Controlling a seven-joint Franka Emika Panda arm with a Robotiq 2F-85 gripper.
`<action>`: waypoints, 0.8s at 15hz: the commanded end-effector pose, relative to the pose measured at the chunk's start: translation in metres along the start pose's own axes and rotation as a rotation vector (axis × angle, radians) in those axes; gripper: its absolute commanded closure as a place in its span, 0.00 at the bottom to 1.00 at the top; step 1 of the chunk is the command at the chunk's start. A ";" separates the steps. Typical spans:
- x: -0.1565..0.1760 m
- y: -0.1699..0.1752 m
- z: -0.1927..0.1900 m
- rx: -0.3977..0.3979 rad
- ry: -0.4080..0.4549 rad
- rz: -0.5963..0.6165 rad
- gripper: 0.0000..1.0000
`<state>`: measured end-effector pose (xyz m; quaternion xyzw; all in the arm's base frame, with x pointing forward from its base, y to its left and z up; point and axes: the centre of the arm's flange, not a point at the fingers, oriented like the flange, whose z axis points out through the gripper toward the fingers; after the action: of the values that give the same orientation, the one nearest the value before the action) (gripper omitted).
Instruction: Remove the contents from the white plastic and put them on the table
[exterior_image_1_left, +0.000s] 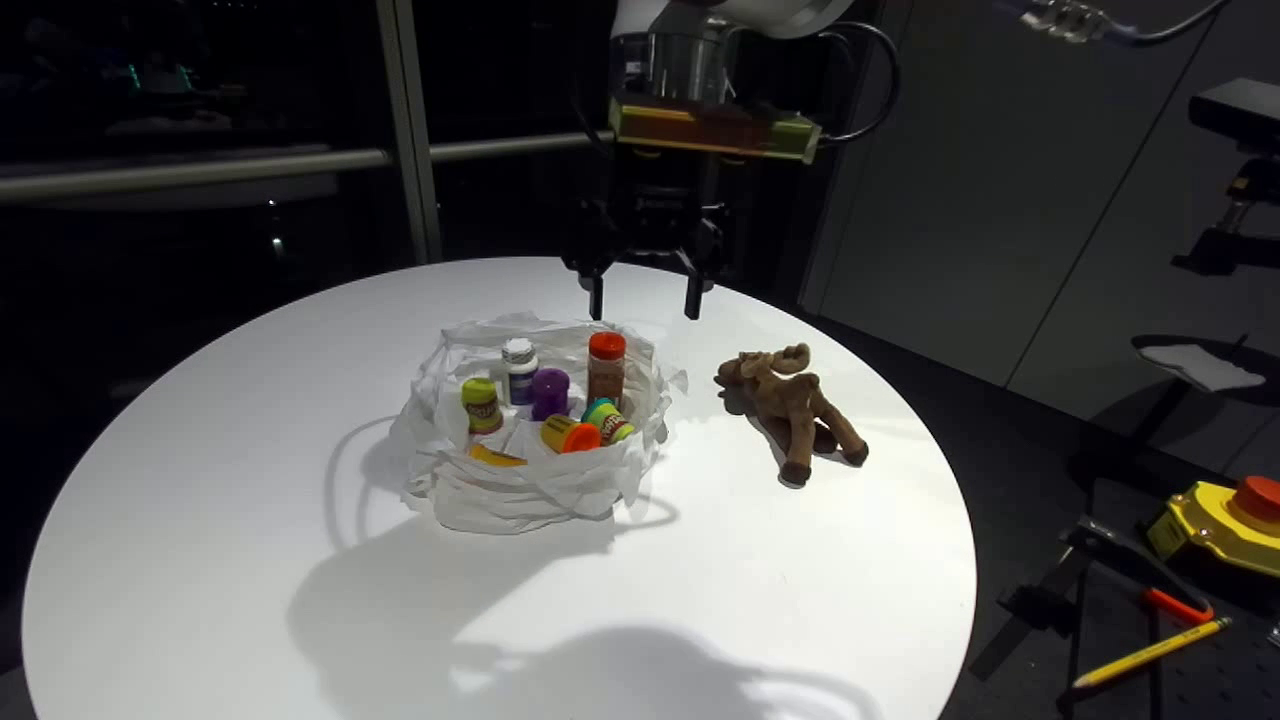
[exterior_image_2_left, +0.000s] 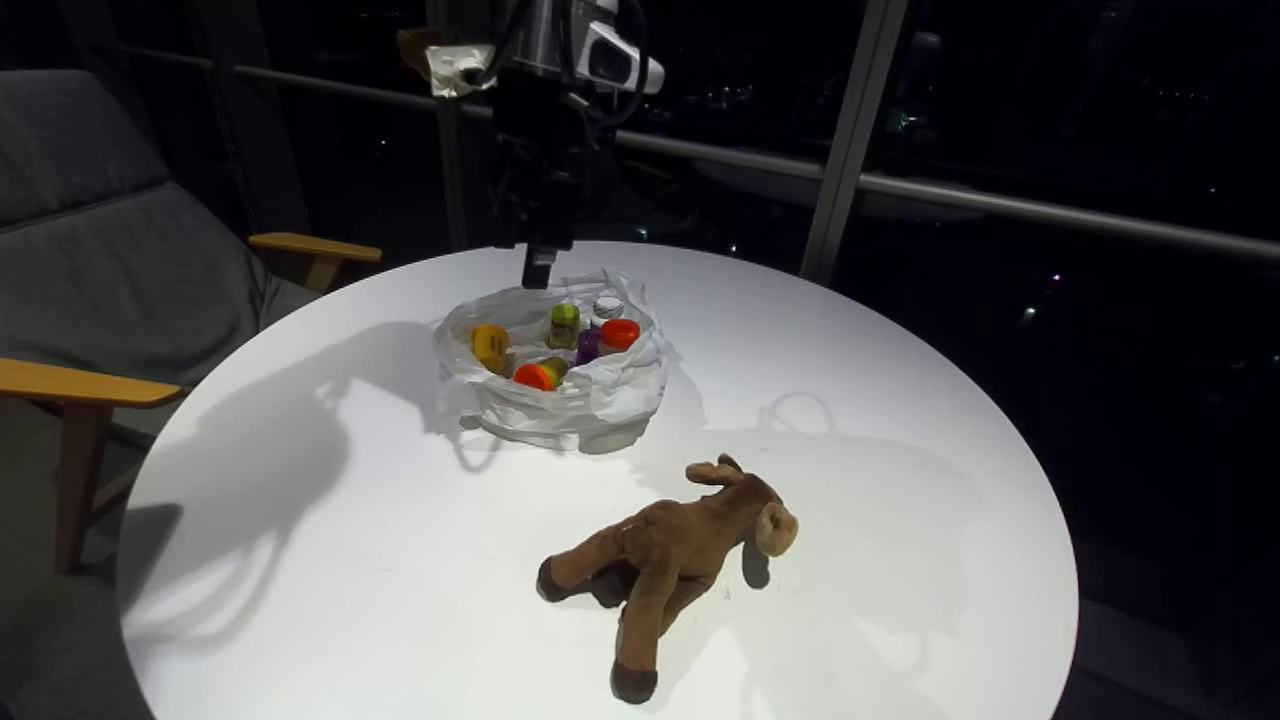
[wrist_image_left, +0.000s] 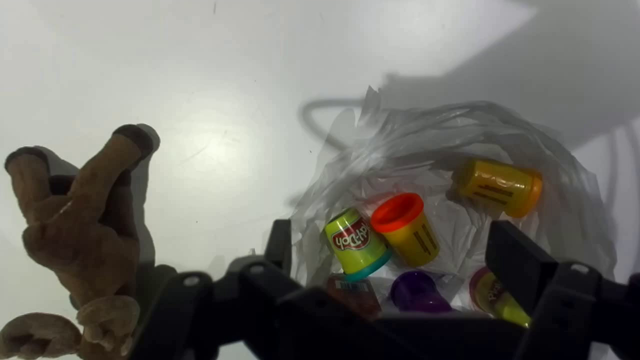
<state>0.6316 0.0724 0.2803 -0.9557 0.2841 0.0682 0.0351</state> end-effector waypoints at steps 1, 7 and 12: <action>0.046 -0.020 0.013 0.018 0.025 0.059 0.00; 0.089 -0.026 0.039 0.011 0.004 0.072 0.00; 0.112 -0.029 0.058 -0.021 -0.009 0.086 0.00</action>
<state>0.7030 0.0439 0.2111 -0.9463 0.3146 0.0698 0.0248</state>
